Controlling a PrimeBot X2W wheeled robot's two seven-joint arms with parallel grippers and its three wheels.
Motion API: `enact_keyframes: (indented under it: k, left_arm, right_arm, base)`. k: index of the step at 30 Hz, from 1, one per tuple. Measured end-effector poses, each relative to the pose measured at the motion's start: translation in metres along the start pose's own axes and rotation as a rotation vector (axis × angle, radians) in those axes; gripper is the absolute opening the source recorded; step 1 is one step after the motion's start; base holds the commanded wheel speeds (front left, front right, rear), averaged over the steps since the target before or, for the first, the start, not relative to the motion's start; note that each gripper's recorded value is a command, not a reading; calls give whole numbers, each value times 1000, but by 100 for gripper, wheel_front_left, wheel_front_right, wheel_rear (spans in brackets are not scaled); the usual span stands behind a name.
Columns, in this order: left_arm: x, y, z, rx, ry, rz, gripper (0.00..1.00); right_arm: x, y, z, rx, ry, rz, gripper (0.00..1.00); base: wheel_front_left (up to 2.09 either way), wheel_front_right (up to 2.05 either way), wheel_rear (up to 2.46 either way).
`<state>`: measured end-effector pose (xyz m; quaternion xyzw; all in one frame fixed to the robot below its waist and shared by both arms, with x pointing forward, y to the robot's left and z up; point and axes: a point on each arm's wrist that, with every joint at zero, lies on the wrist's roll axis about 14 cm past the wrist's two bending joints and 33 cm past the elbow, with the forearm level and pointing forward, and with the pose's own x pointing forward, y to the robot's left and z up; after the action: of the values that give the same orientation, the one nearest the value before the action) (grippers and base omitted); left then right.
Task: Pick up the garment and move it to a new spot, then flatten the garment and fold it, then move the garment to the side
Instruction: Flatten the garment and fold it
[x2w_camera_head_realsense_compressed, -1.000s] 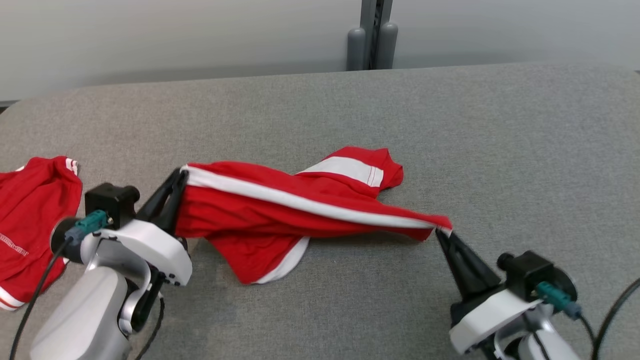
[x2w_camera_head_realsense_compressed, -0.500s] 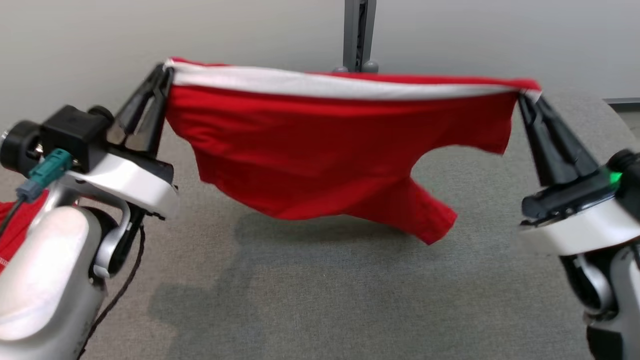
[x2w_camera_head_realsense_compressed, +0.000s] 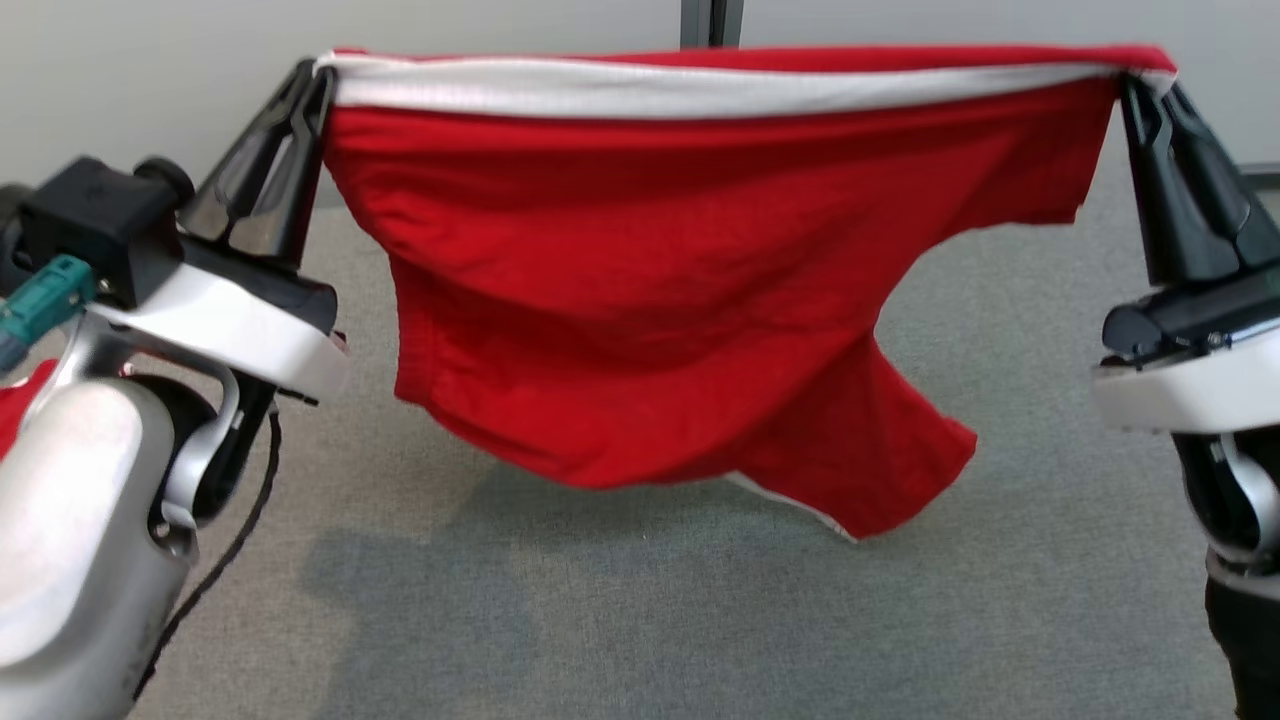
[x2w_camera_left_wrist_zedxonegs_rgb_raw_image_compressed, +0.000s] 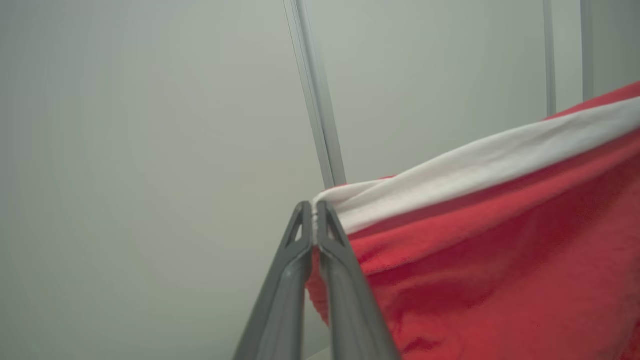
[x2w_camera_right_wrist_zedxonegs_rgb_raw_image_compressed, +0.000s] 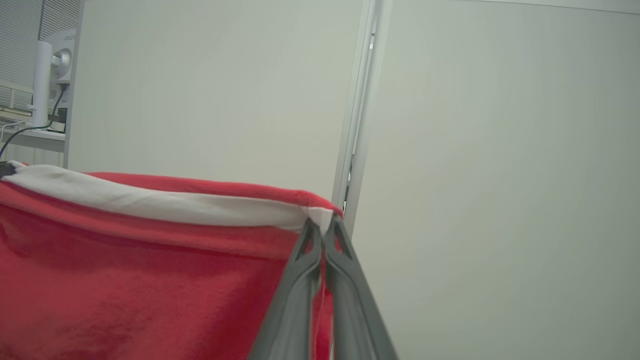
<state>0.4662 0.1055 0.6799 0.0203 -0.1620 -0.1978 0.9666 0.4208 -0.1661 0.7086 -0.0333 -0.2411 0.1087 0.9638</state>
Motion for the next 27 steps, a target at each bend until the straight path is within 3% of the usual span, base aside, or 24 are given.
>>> enact_keyframes:
  k: [10,18,22,27]
  left_arm:
    - [74,36,-20,-30,-29,-1,0]
    - [132,57,-74,-72,28,28,0]
    - [140,64,-113,-89,120,51,0]
    - [126,58,-176,-153,267,82,0]
  right_arm:
    - [90,-6,-36,48,-25,20,0]
    - [165,-6,-87,66,-12,26,0]
    - [178,7,-133,104,86,32,0]
    - [161,24,-199,153,275,37,0]
  base:
    - [0,0,0]
    - [0,0,0]
    - [0,0,0]
    - [0,0,0]
